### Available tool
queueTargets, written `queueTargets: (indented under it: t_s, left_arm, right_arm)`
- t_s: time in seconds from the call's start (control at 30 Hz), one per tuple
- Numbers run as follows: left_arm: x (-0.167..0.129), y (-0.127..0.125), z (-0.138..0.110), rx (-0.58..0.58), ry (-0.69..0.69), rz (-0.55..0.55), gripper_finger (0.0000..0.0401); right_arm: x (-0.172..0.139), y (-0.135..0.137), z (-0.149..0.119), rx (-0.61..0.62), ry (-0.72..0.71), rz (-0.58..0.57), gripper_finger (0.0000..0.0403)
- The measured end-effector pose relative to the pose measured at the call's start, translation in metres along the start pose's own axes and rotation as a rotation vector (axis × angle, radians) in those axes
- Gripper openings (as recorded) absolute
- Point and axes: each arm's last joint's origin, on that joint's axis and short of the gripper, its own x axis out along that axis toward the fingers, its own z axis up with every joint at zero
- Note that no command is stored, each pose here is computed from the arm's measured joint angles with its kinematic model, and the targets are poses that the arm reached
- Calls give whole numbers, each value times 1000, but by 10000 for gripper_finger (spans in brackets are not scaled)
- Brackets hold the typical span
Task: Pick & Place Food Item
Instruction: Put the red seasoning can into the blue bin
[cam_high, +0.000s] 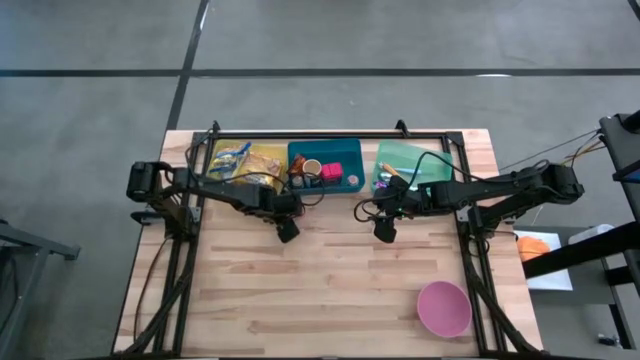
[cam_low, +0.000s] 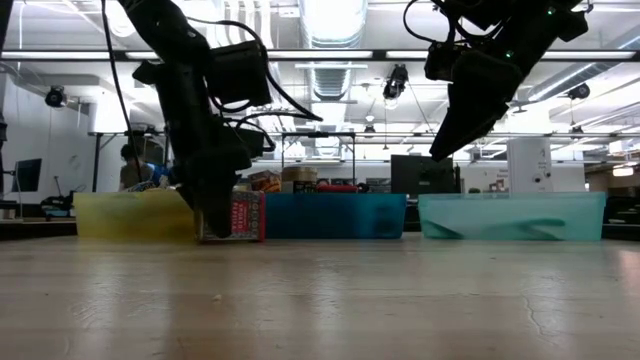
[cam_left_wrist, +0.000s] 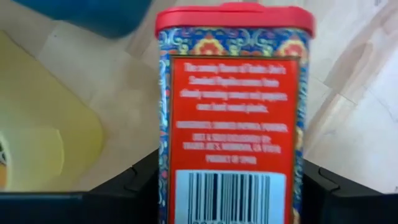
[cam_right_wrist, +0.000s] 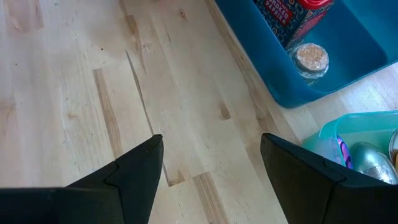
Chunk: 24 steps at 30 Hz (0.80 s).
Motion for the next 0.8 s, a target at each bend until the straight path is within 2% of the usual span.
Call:
queueTargets:
  t_s: [0.33,0.7,0.8]
  left_arm:
    - [-1,-3,-1,24,-36,53,236]
    - [-1,-4,-2,-1,-12,22,236]
    - [-1,-4,-2,-21,-13,14,222]
  right_arm:
    - [0,0,0,0,0,0,267]
    - [0,0,0,0,0,0,267]
    - [0,0,0,0,0,0,267]
